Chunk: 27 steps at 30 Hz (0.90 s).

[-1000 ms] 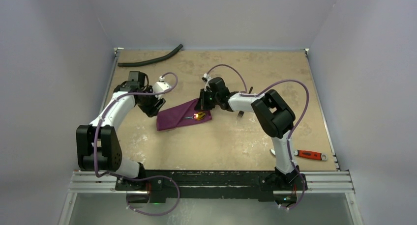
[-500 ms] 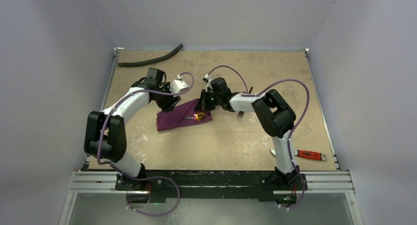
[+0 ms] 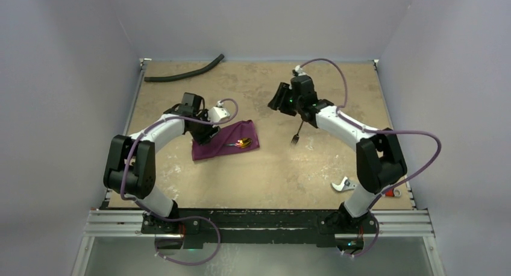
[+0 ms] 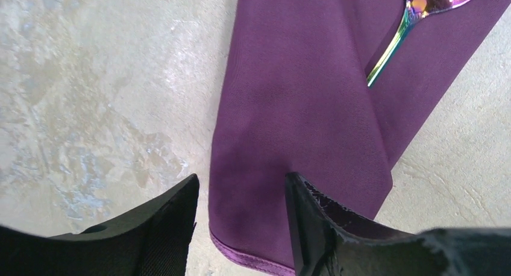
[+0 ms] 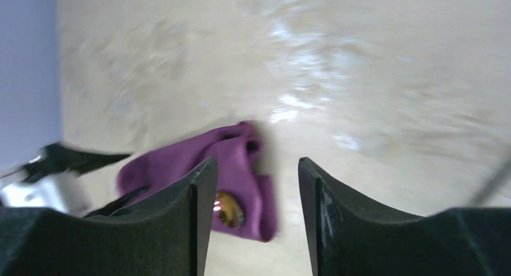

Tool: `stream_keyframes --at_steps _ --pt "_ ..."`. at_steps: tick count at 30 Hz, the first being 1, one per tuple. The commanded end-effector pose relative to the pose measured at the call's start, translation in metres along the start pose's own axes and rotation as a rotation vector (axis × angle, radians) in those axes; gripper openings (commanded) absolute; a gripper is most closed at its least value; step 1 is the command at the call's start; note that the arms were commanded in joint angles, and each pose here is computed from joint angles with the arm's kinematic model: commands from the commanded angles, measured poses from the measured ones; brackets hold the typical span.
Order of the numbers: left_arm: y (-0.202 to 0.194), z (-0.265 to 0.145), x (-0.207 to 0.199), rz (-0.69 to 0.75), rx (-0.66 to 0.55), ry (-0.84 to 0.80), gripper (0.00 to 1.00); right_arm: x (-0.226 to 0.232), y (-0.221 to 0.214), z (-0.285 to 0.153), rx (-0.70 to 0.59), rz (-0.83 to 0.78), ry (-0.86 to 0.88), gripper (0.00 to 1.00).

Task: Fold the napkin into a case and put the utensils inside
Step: Pick up the fork from the center of the board.

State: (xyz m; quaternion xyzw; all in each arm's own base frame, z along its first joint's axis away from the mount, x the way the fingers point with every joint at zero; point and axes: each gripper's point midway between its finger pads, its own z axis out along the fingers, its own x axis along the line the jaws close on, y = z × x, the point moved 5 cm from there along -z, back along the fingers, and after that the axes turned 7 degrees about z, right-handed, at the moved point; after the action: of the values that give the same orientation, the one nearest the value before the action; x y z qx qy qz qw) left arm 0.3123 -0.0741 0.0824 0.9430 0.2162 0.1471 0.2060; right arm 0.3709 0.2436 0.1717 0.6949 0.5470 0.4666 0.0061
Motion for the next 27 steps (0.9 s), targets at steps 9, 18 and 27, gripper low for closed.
stream_keyframes --at_steps 9,18,27 --pt "0.070 -0.084 0.057 0.010 -0.202 0.275 0.75 -0.149 -0.034 -0.013 -0.039 0.065 -0.702 0.66" --pt "0.066 -0.130 0.103 -0.085 -0.224 0.505 0.88 -0.155 -0.039 0.000 -0.029 0.058 -0.688 0.50" --pt "0.067 -0.135 0.105 -0.062 -0.263 0.435 0.95 -0.149 -0.035 0.009 -0.032 0.021 -0.641 0.00"
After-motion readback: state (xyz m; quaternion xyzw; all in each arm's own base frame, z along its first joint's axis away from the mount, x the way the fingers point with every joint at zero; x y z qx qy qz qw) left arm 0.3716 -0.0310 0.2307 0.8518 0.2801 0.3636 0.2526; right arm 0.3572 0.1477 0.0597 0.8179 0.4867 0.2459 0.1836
